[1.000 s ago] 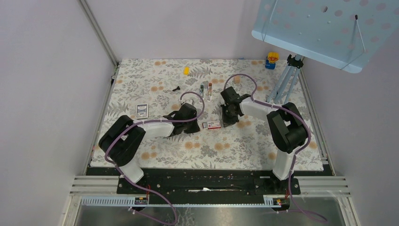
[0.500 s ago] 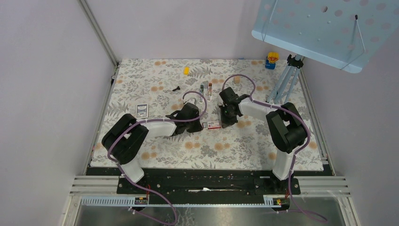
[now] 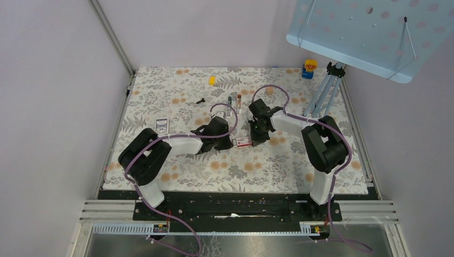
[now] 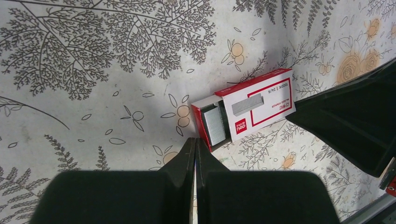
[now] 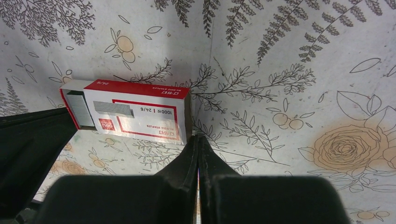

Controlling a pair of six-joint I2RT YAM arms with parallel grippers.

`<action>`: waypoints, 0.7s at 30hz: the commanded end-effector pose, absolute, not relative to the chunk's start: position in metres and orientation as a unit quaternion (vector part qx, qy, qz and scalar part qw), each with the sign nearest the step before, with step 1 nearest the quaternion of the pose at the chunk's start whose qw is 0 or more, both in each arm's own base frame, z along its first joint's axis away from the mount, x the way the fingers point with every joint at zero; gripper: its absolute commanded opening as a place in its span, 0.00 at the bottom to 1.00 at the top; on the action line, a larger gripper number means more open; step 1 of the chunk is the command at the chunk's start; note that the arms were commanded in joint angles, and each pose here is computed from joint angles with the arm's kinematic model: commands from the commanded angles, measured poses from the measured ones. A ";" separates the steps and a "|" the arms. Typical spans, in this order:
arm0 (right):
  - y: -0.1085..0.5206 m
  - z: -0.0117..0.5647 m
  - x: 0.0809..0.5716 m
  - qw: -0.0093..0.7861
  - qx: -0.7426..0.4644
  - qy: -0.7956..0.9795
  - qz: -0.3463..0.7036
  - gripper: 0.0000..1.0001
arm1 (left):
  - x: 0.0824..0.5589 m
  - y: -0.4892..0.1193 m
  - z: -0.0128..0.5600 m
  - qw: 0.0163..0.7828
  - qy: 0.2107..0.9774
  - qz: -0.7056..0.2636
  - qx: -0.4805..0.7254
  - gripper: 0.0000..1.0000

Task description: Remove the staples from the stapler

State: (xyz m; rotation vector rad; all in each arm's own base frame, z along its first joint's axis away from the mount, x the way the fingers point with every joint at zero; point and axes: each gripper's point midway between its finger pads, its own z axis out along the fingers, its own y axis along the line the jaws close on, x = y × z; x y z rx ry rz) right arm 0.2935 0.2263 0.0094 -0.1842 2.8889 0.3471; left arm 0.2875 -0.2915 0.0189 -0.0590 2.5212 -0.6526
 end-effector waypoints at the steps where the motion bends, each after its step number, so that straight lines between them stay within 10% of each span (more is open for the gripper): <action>1: 0.235 0.006 0.284 0.089 -0.078 0.985 0.122 0.00 | 0.276 -0.289 0.000 0.238 0.946 -0.218 -0.011 0.00; 21: 0.265 0.016 0.291 0.099 -0.101 0.981 0.136 0.00 | 0.273 -0.312 0.002 0.229 0.945 -0.236 0.008 0.00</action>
